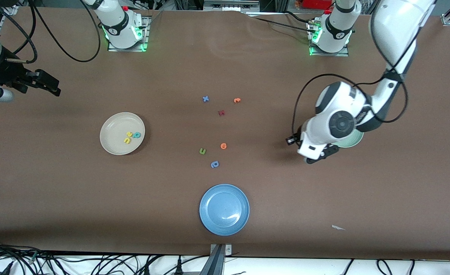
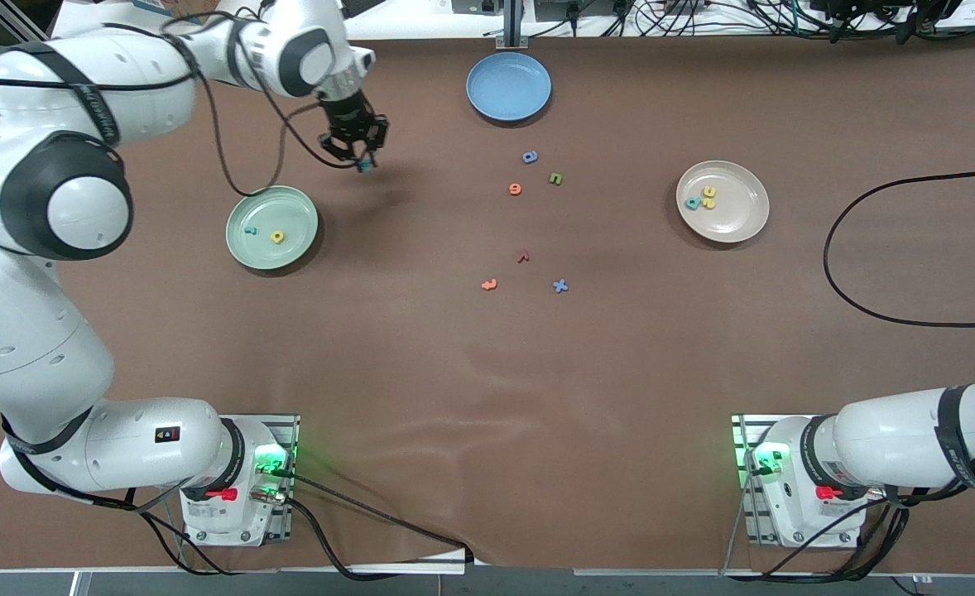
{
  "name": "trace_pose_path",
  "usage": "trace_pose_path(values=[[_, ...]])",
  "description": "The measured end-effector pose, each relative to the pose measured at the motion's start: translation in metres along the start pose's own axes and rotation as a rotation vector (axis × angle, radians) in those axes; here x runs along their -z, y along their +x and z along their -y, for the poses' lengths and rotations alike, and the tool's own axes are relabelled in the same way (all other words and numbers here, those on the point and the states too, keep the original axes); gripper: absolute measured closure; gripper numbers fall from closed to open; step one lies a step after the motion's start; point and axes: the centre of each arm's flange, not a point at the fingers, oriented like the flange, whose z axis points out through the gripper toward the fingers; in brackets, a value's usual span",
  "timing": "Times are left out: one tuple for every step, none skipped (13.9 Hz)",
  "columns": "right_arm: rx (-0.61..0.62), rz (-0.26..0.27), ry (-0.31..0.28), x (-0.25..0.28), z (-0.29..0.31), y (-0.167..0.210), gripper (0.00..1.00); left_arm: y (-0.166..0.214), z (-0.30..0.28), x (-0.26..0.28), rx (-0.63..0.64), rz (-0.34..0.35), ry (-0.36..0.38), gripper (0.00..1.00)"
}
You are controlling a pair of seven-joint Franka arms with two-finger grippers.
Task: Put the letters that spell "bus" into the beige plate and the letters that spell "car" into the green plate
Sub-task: 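Place the cyan c on the green plate with the left gripper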
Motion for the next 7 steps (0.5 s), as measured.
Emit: trace_pose_path(values=[[0.000,0.000,0.000,0.000,0.000,0.000,0.00,0.008,0.023,0.003,-0.028,0.038,0.027,0.72],[0.000,0.000,0.000,0.000,0.000,0.000,0.00,0.018,0.047,0.002,-0.057,0.081,0.048,0.72],[0.000,0.000,0.000,0.000,0.000,0.000,0.00,0.028,0.072,0.000,-0.088,0.126,0.060,0.72],[0.000,0.000,0.000,0.000,0.000,0.000,0.00,0.037,0.098,-0.005,-0.114,0.166,0.064,0.72],[0.000,0.000,0.000,0.000,0.000,0.000,0.00,0.044,0.120,-0.012,-0.132,0.194,0.063,0.72],[0.000,0.000,0.000,0.000,0.000,0.000,0.00,0.049,0.139,-0.021,-0.145,0.214,0.069,0.72],[0.000,0.000,0.000,0.000,0.000,0.000,0.00,0.053,0.153,-0.033,-0.154,0.229,0.081,0.72]])
